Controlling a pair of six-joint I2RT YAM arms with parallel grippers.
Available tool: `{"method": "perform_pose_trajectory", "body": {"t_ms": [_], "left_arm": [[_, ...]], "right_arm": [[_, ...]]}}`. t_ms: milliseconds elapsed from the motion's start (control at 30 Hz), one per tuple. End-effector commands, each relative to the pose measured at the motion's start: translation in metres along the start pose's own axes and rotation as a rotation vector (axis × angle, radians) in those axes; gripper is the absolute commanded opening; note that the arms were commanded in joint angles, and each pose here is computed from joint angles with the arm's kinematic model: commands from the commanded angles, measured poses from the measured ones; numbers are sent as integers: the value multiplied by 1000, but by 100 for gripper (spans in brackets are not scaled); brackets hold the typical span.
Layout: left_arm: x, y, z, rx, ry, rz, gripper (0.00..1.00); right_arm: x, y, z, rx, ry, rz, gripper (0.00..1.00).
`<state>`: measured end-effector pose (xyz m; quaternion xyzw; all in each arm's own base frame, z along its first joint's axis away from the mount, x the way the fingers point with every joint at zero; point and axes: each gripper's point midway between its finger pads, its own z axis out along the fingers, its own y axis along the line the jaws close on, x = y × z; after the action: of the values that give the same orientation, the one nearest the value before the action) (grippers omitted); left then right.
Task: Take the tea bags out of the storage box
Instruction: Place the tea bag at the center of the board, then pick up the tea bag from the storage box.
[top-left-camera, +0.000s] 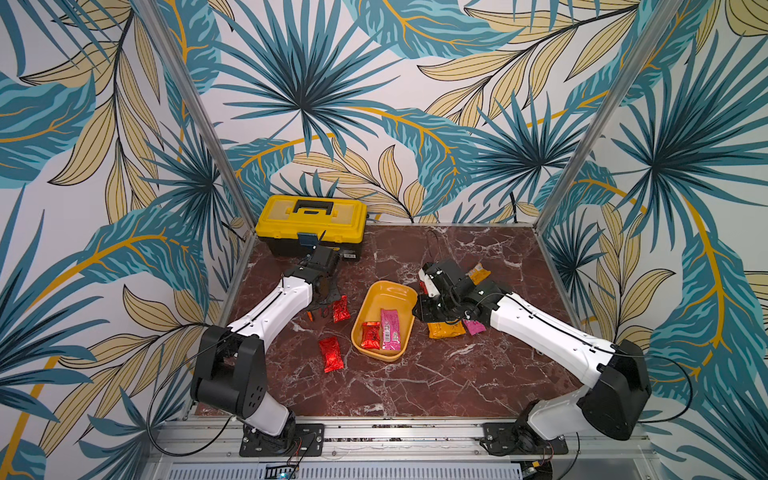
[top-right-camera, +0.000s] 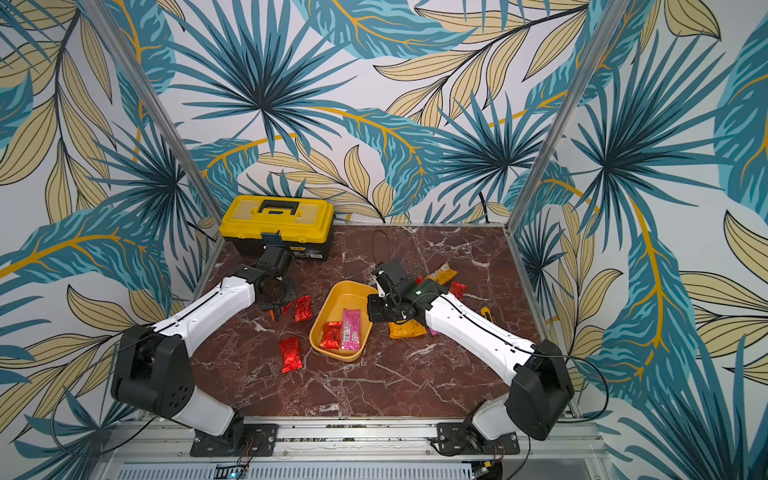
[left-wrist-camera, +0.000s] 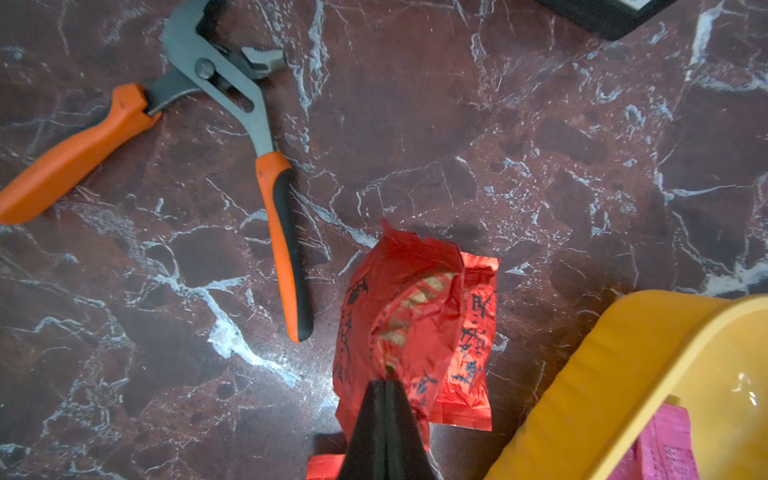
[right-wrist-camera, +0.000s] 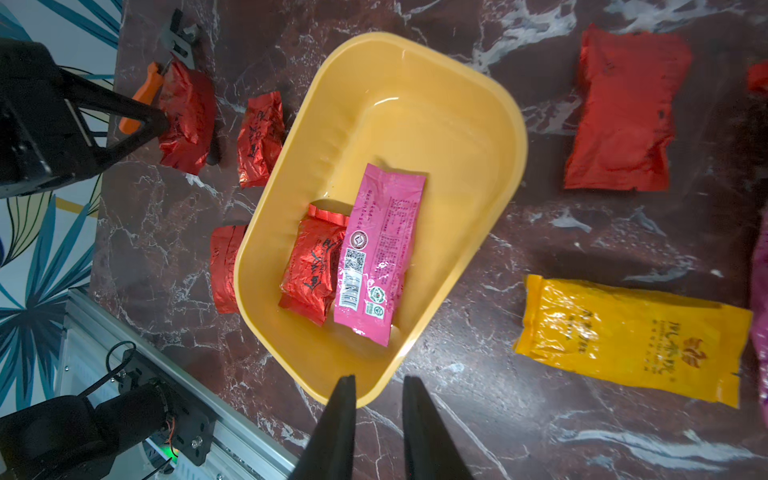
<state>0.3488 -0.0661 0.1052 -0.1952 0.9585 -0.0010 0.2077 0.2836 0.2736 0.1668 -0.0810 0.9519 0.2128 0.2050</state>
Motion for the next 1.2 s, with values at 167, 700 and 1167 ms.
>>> {"method": "perform_pose_trajectory", "body": {"t_ms": [167, 700, 1167], "left_arm": [[6, 2, -1, 47, -24, -26, 49], [21, 11, -82, 284, -161, -122, 81], [31, 14, -110, 369, -190, -137, 84]], "right_arm": [[-9, 24, 34, 31, -7, -9, 30], [6, 6, 80, 268, 45, -58, 64], [20, -1, 115, 369, 103, -8, 65]]}}
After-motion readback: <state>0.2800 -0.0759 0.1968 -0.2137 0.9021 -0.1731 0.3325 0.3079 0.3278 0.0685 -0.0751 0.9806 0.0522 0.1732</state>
